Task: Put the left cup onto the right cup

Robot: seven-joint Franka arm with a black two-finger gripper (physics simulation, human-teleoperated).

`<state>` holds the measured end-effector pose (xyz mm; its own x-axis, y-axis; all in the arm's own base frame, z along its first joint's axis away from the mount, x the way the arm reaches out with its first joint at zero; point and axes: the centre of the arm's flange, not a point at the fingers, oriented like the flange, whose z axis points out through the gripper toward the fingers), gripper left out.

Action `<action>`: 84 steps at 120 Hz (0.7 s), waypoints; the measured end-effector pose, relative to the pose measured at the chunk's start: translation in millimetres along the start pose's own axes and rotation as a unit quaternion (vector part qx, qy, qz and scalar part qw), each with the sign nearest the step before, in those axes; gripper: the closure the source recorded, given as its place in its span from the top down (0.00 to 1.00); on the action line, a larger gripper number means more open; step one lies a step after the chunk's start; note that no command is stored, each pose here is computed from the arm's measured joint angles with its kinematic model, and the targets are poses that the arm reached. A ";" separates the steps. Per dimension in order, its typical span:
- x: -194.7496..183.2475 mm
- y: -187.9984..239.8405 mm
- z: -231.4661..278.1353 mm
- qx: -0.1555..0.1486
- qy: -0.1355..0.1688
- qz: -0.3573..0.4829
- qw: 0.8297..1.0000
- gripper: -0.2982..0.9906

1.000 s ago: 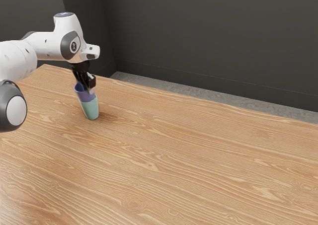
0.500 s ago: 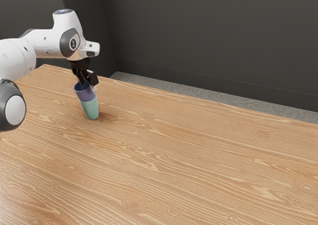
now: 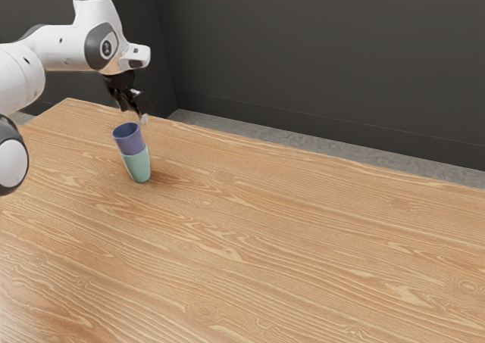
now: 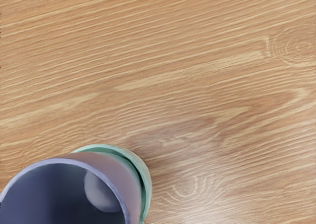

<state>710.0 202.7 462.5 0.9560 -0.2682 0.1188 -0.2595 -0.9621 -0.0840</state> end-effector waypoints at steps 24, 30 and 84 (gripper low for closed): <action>-3.6 15.6 -24.2 -0.001 0.002 0.007 1.000 0.75; -6.8 18.7 -30.1 -0.001 0.002 0.007 1.000 0.75; -41.3 69.3 -124.0 -0.008 0.003 0.011 1.000 0.75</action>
<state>635.5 140.9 574.4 0.9496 -0.2886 0.1222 -0.2818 -0.9569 -0.0700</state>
